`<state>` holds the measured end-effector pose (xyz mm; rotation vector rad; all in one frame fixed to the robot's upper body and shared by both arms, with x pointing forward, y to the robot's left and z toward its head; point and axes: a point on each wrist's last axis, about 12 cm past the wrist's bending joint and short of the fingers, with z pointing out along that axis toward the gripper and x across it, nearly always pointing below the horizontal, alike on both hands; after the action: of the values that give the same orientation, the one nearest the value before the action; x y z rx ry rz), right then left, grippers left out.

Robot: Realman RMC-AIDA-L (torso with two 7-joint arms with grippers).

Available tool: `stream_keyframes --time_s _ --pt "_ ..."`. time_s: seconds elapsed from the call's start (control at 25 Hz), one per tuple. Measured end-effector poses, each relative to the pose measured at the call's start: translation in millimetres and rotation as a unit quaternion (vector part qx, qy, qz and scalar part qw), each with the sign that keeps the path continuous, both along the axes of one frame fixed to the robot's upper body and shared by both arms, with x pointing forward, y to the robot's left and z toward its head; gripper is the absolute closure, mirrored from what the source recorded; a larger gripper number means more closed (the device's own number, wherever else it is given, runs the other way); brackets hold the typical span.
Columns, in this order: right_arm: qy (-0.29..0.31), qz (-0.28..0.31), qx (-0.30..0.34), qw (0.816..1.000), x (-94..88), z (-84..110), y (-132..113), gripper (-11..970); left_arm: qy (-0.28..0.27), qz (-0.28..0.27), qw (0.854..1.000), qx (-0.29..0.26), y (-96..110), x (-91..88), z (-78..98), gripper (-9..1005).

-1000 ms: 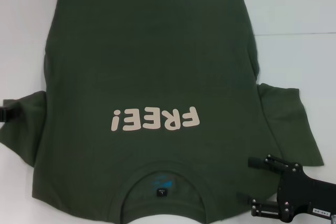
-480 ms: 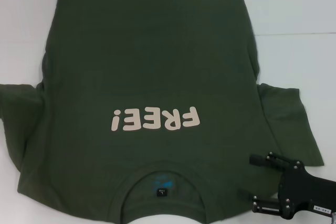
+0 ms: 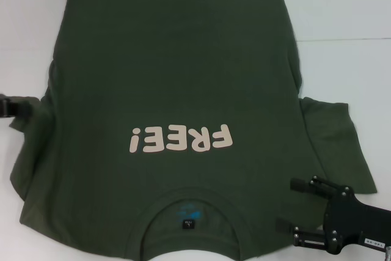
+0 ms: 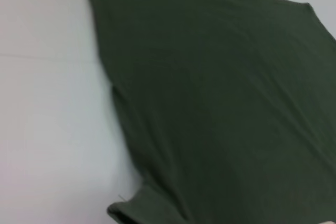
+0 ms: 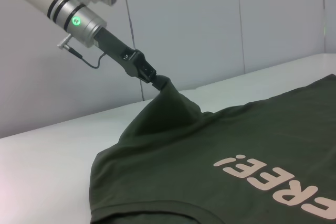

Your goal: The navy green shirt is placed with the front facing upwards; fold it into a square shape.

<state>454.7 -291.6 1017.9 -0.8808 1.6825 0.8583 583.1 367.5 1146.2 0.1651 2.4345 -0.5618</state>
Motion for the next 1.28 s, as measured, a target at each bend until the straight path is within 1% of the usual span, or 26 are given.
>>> stream_keyframes --time_s 0.16,0.28,0.32,0.4,0.48,0.56,0.68,0.92,1.08,1.28 --pt "0.001 -0.001 0.000 1.000 -0.5 -0.3 0 60 0.018 -0.020 1.000 -0.003 -20 4.8 4.5 951" --pt "0.001 -0.001 0.001 1.000 -1.3 -0.6 0 60 0.018 -0.033 0.999 -0.002 -34 7.0 6.7 951" --pt "0.001 -0.001 0.001 1.000 -1.6 -0.6 0 61 0.018 -0.041 0.999 0.001 -42 8.0 7.5 951" --pt "0.002 0.000 0.001 1.000 -2.1 -0.8 0 61 0.019 -0.043 0.999 0.003 -44 8.4 7.7 951" --pt "0.003 -0.001 0.002 1.000 -2.8 -1.1 0 61 0.019 -0.045 0.999 0.018 -49 9.9 9.1 951" --pt "0.004 -0.001 0.003 1.000 -3.5 -1.4 0 61 0.016 -0.036 0.999 0.037 -47 11.1 11.2 951" --pt "0.005 0.000 0.005 1.000 -4.7 -2.3 0 62 0.012 -0.016 0.998 0.061 -38 11.5 13.0 950" --pt "0.005 -0.001 0.005 1.000 -5.2 -2.5 0 62 0.011 0.045 0.992 0.119 -7 10.1 9.4 950" --pt "0.005 -0.001 0.006 1.000 -5.3 -2.6 1 61 0.010 0.070 0.988 0.137 7 7.6 9.3 950" --pt "0.005 0.000 0.006 1.000 -4.7 -2.3 1 61 0.001 0.084 0.986 0.145 14 8.3 11.6 950"
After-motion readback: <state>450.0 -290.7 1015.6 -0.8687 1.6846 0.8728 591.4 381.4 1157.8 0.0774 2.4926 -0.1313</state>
